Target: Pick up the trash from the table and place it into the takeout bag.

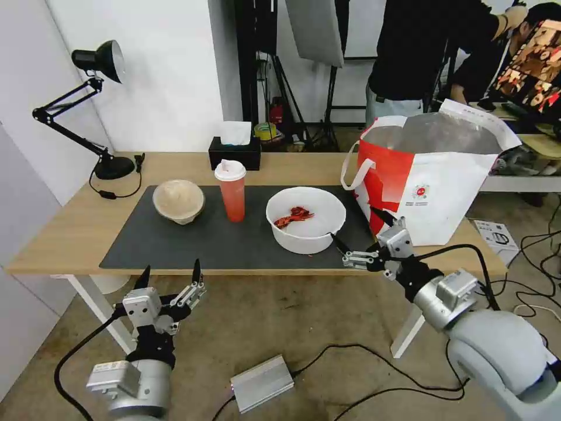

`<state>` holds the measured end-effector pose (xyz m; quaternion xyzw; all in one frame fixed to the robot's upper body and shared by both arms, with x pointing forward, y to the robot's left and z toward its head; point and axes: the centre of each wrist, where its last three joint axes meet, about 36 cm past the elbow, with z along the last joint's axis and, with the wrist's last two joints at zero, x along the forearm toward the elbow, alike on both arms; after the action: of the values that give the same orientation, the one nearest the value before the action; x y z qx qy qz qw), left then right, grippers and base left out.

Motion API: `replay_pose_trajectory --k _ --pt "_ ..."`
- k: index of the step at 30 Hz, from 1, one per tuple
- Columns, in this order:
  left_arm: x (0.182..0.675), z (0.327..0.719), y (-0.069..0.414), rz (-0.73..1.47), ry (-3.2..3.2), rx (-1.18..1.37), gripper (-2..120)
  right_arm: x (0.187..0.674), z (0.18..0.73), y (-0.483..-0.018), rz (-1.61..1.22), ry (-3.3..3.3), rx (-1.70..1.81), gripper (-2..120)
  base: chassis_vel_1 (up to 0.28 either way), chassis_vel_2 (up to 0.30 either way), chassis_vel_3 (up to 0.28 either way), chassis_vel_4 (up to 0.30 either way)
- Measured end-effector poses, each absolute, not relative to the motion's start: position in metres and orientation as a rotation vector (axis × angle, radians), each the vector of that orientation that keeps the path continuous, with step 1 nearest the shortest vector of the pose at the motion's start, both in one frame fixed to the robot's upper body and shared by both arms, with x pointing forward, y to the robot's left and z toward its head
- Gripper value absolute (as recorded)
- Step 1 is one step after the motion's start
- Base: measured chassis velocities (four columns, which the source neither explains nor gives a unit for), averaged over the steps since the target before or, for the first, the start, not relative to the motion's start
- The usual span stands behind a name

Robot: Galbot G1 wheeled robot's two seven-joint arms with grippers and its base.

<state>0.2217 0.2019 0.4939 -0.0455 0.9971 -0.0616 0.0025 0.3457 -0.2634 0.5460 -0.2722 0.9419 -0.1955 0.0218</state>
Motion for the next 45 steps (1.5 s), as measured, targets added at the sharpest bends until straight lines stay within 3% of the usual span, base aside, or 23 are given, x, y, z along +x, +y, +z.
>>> replay_pose_trajectory --k 45 --pt "0.213 0.498 0.204 -0.185 3.134 -0.129 100 0.445 0.582 -0.218 -0.98 2.775 -1.345 100 0.0 0.0 0.0 0.0"
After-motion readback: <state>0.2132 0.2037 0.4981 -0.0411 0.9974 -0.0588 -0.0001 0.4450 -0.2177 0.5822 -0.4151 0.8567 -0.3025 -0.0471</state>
